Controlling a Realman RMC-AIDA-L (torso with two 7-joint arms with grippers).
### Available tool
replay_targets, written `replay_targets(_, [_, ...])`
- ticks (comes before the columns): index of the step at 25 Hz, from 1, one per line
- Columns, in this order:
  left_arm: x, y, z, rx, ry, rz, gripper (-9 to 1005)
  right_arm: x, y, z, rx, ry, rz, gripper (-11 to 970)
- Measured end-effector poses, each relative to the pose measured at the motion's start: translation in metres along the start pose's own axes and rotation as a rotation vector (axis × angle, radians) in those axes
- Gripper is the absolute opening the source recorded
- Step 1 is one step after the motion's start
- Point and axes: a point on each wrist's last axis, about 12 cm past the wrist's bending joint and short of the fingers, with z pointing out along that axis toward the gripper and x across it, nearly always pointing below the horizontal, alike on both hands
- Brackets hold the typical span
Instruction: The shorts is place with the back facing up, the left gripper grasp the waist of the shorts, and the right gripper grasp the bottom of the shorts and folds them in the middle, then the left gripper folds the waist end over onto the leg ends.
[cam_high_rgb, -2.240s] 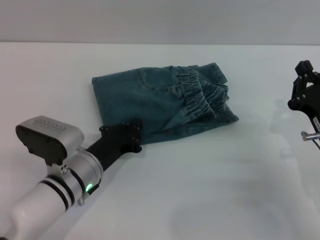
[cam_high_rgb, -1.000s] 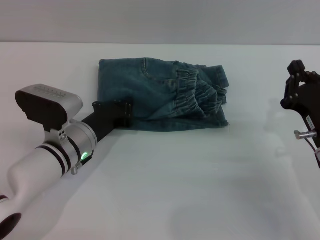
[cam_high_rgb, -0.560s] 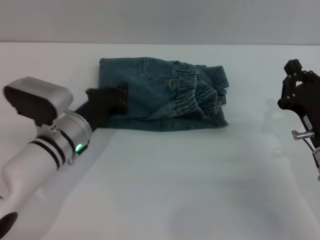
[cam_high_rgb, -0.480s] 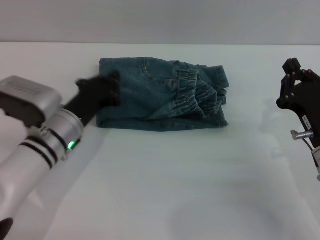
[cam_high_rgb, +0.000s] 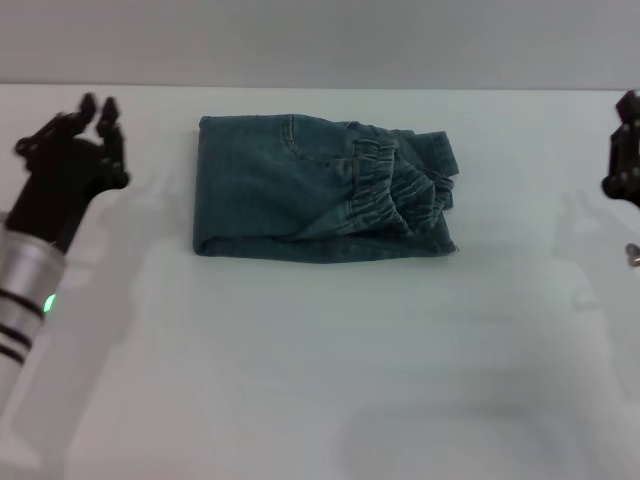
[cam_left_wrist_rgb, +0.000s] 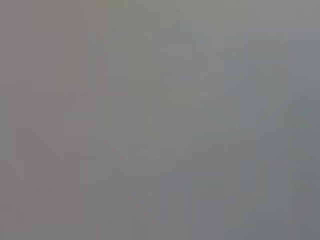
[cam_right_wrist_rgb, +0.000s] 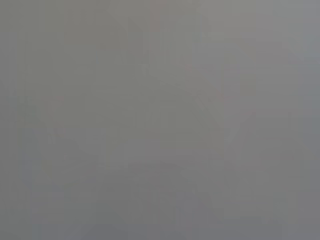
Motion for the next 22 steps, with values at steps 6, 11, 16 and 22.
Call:
replay_targets(6, [0.004, 0.009, -0.026, -0.053, -0.018, 0.0, 179, 0.003, -0.023, -0.016, 0.154, 0.011, 0.001, 178])
replay_targets(11, [0.008, 0.012, -0.033, -0.064, 0.004, 0.01, 363, 0.007, -0.035, -0.027, 0.219, 0.039, -0.008, 292])
replay_targets(16, [0.008, 0.014, -0.034, -0.067, 0.003, 0.015, 547, 0.009, -0.036, -0.037, 0.215, 0.052, -0.015, 510])
replay_targets(22, [0.009, 0.016, -0.037, -0.075, 0.012, 0.017, 651, 0.005, -0.041, -0.054, 0.236, 0.022, -0.037, 559])
